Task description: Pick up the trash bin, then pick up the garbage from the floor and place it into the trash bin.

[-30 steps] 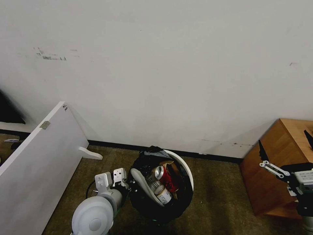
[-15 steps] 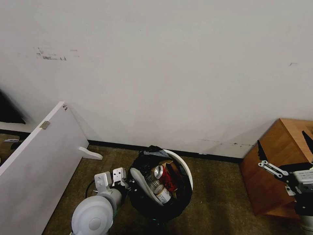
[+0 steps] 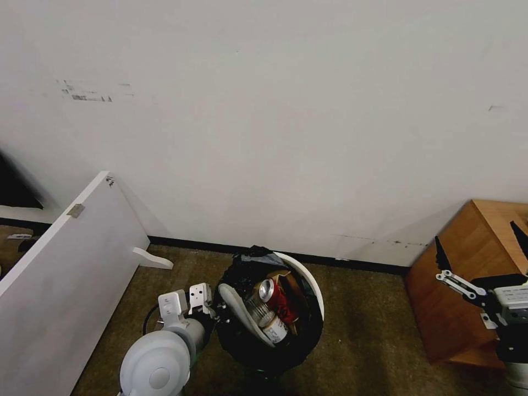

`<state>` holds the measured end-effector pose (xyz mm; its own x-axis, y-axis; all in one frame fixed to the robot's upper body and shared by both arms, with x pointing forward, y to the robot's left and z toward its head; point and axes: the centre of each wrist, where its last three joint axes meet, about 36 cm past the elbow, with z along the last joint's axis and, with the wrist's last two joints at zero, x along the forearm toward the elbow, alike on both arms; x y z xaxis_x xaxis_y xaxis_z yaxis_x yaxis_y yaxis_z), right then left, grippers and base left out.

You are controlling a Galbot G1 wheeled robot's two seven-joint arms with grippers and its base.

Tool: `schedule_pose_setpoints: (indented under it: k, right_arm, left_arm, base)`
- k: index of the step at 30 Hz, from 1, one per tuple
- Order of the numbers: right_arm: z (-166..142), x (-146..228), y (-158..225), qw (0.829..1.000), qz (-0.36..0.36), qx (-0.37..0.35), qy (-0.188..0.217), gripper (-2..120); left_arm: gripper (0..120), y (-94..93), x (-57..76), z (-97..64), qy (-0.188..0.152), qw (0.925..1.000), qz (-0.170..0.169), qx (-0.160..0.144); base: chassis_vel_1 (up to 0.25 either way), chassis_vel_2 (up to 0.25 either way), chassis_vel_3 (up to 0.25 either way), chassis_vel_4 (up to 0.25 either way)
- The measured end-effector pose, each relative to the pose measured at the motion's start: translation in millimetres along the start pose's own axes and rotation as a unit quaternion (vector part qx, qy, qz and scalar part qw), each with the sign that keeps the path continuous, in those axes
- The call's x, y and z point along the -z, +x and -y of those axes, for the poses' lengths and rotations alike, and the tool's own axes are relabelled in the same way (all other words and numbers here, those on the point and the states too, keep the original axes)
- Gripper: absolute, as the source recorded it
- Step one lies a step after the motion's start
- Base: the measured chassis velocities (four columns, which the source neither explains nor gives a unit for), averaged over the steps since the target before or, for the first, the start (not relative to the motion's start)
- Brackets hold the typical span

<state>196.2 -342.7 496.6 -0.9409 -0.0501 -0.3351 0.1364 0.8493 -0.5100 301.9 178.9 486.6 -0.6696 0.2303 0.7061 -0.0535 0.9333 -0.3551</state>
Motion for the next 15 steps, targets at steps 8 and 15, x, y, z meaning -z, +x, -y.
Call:
schedule_pose_setpoints:
  k: [8, 15]
  right_arm:
    - [0.0, 0.1, 0.0, 1.0, 0.0, 0.0, 0.0, 100]
    - [0.0, 0.2, -0.1, 1.0, 0.0, 0.0, 0.0, 100]
  left_arm:
    - [0, 1.0, -0.9, -1.3, 0.0, 1.0, 0.0, 0.003]
    - [0, 1.0, 0.3, -1.8, -0.002, 1.0, 0.002, 0.003]
  base:
    - [0.0, 0.0, 0.0, 0.0]
    - [0.0, 0.0, 0.0, 0.0]
